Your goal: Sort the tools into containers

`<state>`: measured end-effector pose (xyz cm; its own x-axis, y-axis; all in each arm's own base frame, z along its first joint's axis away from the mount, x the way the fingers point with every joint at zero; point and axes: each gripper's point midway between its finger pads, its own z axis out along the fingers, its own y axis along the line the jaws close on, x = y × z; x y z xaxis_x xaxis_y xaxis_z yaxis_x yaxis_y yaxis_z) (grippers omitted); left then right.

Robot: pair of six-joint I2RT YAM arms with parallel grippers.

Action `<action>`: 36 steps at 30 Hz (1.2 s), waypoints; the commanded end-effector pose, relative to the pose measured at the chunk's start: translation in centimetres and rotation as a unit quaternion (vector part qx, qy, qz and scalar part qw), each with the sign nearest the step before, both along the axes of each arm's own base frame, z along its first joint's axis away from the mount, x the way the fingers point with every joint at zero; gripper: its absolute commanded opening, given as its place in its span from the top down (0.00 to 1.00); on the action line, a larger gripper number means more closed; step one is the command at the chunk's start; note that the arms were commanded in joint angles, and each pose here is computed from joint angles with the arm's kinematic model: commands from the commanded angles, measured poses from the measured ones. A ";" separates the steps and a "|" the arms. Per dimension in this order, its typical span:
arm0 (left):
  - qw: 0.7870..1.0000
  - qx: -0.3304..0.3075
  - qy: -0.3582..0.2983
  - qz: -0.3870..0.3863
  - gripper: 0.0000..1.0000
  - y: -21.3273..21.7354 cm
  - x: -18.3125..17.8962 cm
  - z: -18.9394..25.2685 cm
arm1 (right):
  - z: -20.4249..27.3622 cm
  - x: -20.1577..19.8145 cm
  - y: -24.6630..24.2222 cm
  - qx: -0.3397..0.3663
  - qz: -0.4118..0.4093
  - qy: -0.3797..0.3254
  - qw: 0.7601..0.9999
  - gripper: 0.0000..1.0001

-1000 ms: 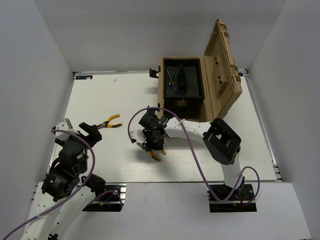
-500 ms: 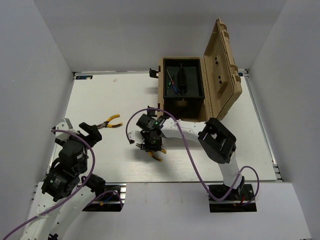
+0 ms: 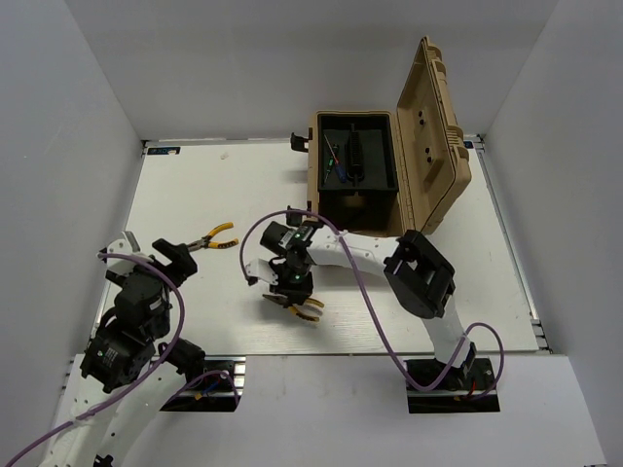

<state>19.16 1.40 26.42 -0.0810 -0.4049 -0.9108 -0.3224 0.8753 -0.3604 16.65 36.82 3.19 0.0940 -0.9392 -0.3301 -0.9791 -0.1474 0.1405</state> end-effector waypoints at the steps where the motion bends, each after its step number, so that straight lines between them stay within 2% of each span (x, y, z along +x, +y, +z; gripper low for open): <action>1: 1.000 -0.001 0.001 0.019 0.09 0.8 -0.4 -0.3 | 6.6 -4.0 2.2 0.050 0.027 0.077 0.995 1.00; 7: 0.999 -0.012 -0.006 0.038 0.09 1.5 -0.9 -0.3 | 14.4 -5.7 4.1 0.123 0.044 0.092 0.987 1.00; 8: 0.999 -0.014 -0.010 0.038 0.09 1.5 -1.0 -0.2 | 16.8 -5.6 4.8 0.157 0.051 0.076 0.983 1.00; 10: 0.999 -0.020 -0.017 0.045 0.09 1.8 -1.3 0.1 | 18.6 -5.3 4.8 0.179 0.050 0.050 0.981 1.00; 13: 0.998 -0.027 -0.031 0.050 0.09 2.2 -1.7 0.5 | 21.1 -2.2 5.2 0.207 0.012 -0.033 0.978 1.00; 15: 0.997 -0.032 -0.037 0.055 0.09 2.4 -1.9 0.5 | 23.2 0.8 5.4 0.230 -0.024 -0.108 0.967 1.00; 17: 0.997 -0.036 -0.043 0.055 0.09 2.6 -2.2 0.6 | 25.3 3.4 5.3 0.251 -0.061 -0.155 0.954 1.00; 18: 0.997 -0.039 -0.048 0.055 0.09 2.6 -2.3 0.8 | 27.1 5.3 5.1 0.270 -0.086 -0.191 0.940 1.00; 20: 0.997 -0.039 -0.048 0.055 0.09 2.6 -2.1 0.6 | 28.6 6.8 4.6 0.280 -0.108 -0.221 0.928 1.00; 24: 0.998 -0.026 -0.032 0.041 0.09 1.8 -1.3 0.3 | 32.4 15.0 0.4 0.268 -0.210 -0.359 0.869 1.00; 26: 0.999 -0.019 -0.022 0.034 0.09 1.3 -0.9 0.1 | 33.6 18.3 -1.5 0.267 -0.253 -0.395 0.842 1.00; 27: 0.999 -0.018 -0.016 0.027 0.09 1.0 -0.7 0.0 | 33.5 19.3 -2.1 0.260 -0.266 -0.407 0.834 1.00; 28: 1.000 -0.009 -0.009 0.026 0.09 0.9 -0.3 -0.2 | 34.3 22.2 -4.6 0.244 -0.309 -0.437 0.809 1.00; 30: 1.000 -0.008 -0.004 0.022 0.09 0.6 -0.2 -0.3 | 34.6 24.3 -5.7 0.236 -0.334 -0.461 0.788 1.00; 31: 1.000 -0.002 0.003 0.016 0.09 0.4 0.0 -0.5 | 34.5 26.7 -8.5 0.204 -0.365 -0.488 0.766 1.00; 33: 1.000 -0.005 -0.002 0.016 0.09 0.4 0.1 -0.3 | 34.7 29.0 -9.4 0.198 -0.385 -0.514 0.740 1.00; 34: 1.000 -0.002 0.000 0.010 0.09 0.2 0.1 -0.4 | 34.4 30.5 -11.2 0.165 -0.396 -0.543 0.722 1.00; 36: 1.000 -0.002 0.000 0.010 0.09 0.2 0.1 -0.4 | 34.2 31.9 -12.5 0.141 -0.401 -0.568 0.705 1.00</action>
<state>19.05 1.89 25.89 -0.0691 -0.4185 -0.9056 -0.3563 0.8582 -0.3695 45.52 26.60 33.35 -0.0927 -0.7567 -0.6472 -0.4538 0.6107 -0.6490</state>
